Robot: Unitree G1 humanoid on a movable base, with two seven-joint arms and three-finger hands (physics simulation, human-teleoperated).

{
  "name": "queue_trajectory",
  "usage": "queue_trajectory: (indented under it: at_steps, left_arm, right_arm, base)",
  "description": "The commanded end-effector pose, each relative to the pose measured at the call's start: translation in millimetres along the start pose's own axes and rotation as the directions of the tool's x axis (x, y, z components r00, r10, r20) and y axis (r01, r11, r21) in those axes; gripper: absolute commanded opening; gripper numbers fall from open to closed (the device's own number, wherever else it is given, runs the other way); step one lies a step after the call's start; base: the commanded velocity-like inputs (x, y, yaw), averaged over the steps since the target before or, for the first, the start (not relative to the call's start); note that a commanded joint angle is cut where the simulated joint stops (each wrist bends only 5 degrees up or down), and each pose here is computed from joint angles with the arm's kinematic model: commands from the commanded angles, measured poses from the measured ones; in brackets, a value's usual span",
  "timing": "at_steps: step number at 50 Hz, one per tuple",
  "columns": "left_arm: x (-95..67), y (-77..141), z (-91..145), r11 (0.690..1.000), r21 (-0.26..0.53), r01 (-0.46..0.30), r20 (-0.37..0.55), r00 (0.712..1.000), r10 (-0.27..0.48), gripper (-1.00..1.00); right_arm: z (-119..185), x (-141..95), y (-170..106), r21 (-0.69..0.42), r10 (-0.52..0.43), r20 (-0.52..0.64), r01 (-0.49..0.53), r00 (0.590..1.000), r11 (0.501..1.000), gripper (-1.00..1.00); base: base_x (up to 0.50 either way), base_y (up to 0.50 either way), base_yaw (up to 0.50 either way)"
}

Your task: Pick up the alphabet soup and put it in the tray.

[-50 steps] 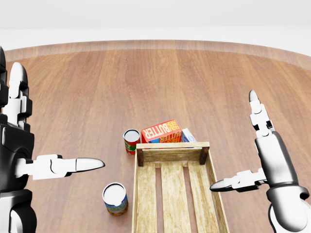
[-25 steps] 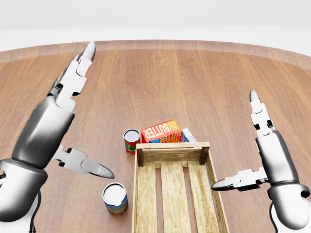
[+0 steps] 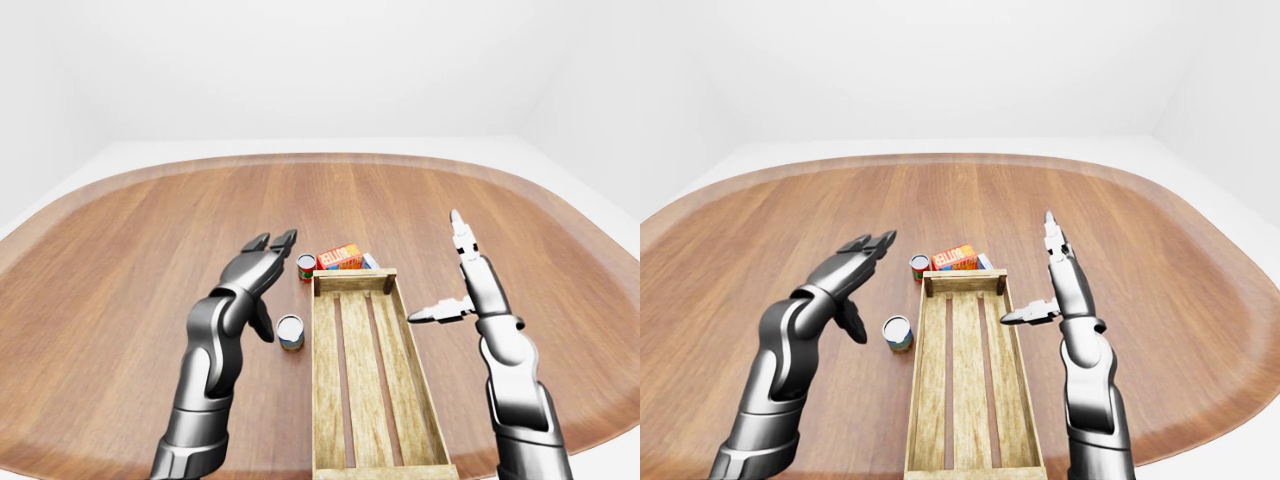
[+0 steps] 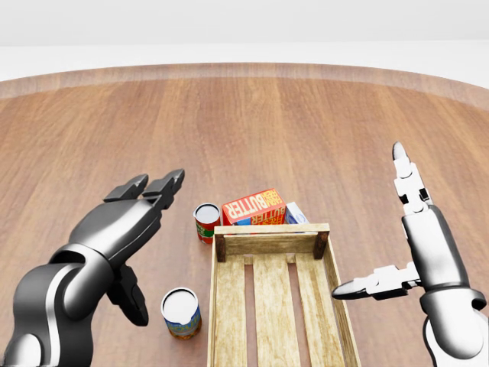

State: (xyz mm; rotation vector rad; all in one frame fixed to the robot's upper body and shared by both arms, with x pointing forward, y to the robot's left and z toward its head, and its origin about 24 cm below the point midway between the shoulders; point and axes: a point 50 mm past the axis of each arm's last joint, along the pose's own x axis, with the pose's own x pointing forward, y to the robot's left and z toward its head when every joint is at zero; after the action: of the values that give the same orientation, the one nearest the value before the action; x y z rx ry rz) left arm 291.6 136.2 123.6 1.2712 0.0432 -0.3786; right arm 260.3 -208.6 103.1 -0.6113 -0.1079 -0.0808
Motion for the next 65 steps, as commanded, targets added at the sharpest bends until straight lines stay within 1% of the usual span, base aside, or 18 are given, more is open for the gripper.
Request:
queue_trajectory:
  at_steps: [1, 4, 9, 11, 15, 16, 18, 20, 24, 29, 33, 38, 42, 45, 47, 56, 65]
  left_arm:
    - [11.8, -26.1, 1.1, 0.992, 0.07, 0.106, -0.081, 0.992, -0.1, 1.0]
    - [14.8, -31.3, -0.9, 0.989, 0.066, 0.133, -0.09, 0.988, -0.127, 1.0]
    - [17.4, -35.3, -1.6, 0.986, 0.061, 0.153, -0.093, 0.985, -0.147, 1.0]
    - [20.1, -40.7, -4.5, 0.981, 0.066, 0.183, -0.107, 0.979, -0.175, 1.0]
    - [23.4, -46.1, -5.0, 0.976, 0.062, 0.21, -0.112, 0.973, -0.203, 1.0]
    - [26.9, -47.8, -2.5, 0.975, 0.032, 0.219, -0.095, 0.972, -0.215, 1.0]
    - [30.6, -51.4, -1.9, 0.971, 0.012, 0.241, -0.085, 0.967, -0.239, 1.0]
    - [33.1, -57.9, -0.6, 0.963, 0.001, 0.27, -0.074, 0.96, -0.27, 1.0]
    - [36.4, -64.8, 1.4, 0.955, -0.017, 0.295, -0.058, 0.954, -0.295, 1.0]
    - [41.8, -73.8, -1.8, 0.951, -0.047, 0.307, -0.055, 0.949, -0.309, 1.0]
    - [44.2, -78.8, -4.5, 0.948, -0.055, 0.314, -0.062, 0.946, -0.317, 1.0]
    - [51.5, -89.4, -12.7, 0.941, -0.053, 0.335, -0.096, 0.936, -0.339, 1.0]
    - [57.3, -92.2, -18.2, 0.942, -0.069, 0.327, -0.115, 0.936, -0.333, 1.0]
    - [59.9, -99.1, -23.3, 0.941, -0.078, 0.33, -0.134, 0.932, -0.338, 1.0]
    - [62.4, -104.7, -28.1, 0.94, -0.101, 0.326, -0.15, 0.929, -0.339, 1.0]
    - [68.5, -115.5, -42.7, 0.939, -0.161, 0.304, -0.203, 0.921, -0.333, 1.0]
    - [71.6, -131.2, -43.2, 0.93, -0.209, 0.303, -0.233, 0.908, -0.348, 1.0]
  right_arm:
    - [-1.8, -0.2, 1.8, 0.006, 0.002, -0.007, -0.002, 1.0, 1.0, 1.0]
    - [-2.7, -0.5, 1.2, 0.007, 0.0, -0.011, 0.0, 1.0, 1.0, 1.0]
    - [-4.2, -0.8, 1.5, 0.009, 0.0, -0.017, 0.0, 1.0, 1.0, 1.0]
    - [-3.7, -0.6, 1.4, 0.008, 0.0, -0.015, 0.0, 1.0, 1.0, 1.0]
    - [-4.2, -0.4, 1.3, 0.01, -0.001, -0.017, 0.001, 1.0, 1.0, 1.0]
    - [-4.4, -0.4, 1.4, 0.01, -0.002, -0.018, 0.002, 1.0, 1.0, 1.0]
    - [-4.1, -0.3, 1.5, 0.009, -0.002, -0.017, 0.002, 1.0, 1.0, 1.0]
    - [-3.7, -0.1, 1.1, 0.011, -0.002, -0.015, 0.002, 1.0, 1.0, 1.0]
    - [-5.6, -1.0, 2.2, 0.013, -0.001, -0.023, 0.002, 1.0, 1.0, 1.0]
    - [-4.4, -1.1, 1.2, 0.012, -0.003, -0.018, 0.004, 1.0, 1.0, 1.0]
    - [-5.6, -1.1, 2.4, 0.013, -0.002, -0.023, 0.002, 1.0, 1.0, 1.0]
    - [-4.8, -0.6, 1.9, 0.012, -0.002, -0.019, 0.002, 1.0, 1.0, 1.0]
    - [-6.5, -1.2, 1.8, 0.016, -0.003, -0.026, 0.003, 1.0, 1.0, 1.0]
    - [-8.0, -1.3, 1.9, 0.018, -0.004, -0.032, 0.004, 0.999, 1.0, 1.0]
    - [-8.3, -1.9, 1.7, 0.019, -0.005, -0.033, 0.006, 0.999, 1.0, 1.0]
    - [-11.1, -2.2, 2.3, 0.023, -0.006, -0.044, 0.007, 0.999, 1.0, 1.0]
    - [-10.9, -2.4, 0.7, 0.021, -0.007, -0.043, 0.008, 0.999, 1.0, 1.0]
  base:
    - [0.0, 0.0, 0.0]
    - [0.0, 0.0, 0.0]
    - [0.0, 0.0, 0.0]
    - [0.0, 0.0, 0.0]
    - [0.0, 0.0, 0.0]
    - [0.0, 0.0, 0.0]
    - [0.0, 0.0, 0.0]
    - [0.0, 0.0, 0.0]
    - [0.0, 0.0, 0.0]
    - [0.0, 0.0, 0.0]
    - [0.0, 0.0, 0.0]
    - [0.0, 0.0, 0.0]
    - [0.0, 0.0, 0.0]
    - [0.0, 0.0, 0.0]
    - [0.0, 0.0, 0.0]
    - [0.0, 0.0, 0.0]
    - [0.0, 0.0, 0.0]
